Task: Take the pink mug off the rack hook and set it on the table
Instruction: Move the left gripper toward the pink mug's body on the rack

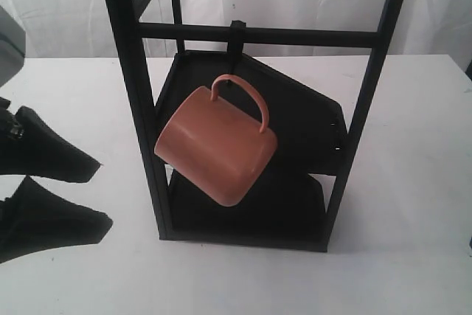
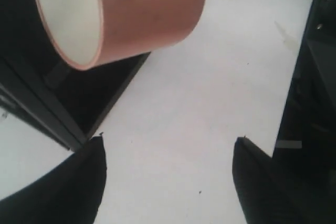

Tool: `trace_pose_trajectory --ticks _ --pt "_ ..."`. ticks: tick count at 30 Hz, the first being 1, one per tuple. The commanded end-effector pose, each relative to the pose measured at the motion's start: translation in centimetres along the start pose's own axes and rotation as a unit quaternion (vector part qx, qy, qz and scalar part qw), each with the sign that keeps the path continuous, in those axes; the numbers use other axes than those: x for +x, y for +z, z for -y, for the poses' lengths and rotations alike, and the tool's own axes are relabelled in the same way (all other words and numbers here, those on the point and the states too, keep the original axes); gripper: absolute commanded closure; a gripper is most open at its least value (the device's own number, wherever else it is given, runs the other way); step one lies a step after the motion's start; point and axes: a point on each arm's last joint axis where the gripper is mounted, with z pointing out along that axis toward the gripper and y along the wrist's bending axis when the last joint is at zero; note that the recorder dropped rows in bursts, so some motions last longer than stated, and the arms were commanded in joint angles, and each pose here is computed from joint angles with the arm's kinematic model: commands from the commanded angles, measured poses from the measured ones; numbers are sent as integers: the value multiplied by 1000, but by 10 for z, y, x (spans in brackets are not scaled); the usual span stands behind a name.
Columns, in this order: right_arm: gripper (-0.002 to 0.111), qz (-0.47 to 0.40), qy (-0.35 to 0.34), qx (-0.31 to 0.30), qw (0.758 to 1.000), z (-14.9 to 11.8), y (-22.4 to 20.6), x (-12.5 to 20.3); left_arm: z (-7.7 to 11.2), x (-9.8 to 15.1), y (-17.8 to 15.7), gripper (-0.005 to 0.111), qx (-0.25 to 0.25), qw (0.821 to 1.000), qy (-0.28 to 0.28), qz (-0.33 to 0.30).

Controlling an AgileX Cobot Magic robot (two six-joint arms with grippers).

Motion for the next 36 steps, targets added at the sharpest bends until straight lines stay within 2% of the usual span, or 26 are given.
trace_pose_trajectory --ticks 1,8,19,27,31,36 --pt "108 6 0 3 1000 1 0 0 6 -7 -1 36 25 998 20 47" --pt "108 6 0 3 1000 1 0 0 6 -6 5 36 26 995 49 83" --pt "108 6 0 3 1000 1 0 0 -6 -8 6 36 -38 993 35 108" --pt "108 6 0 3 1000 1 0 0 -13 -9 17 36 -27 994 41 101" --pt "108 6 0 3 1000 1 0 0 -15 -14 23 36 -12 991 50 127" --pt "108 6 0 3 1000 1 0 0 -21 -14 32 36 -4 990 49 129"
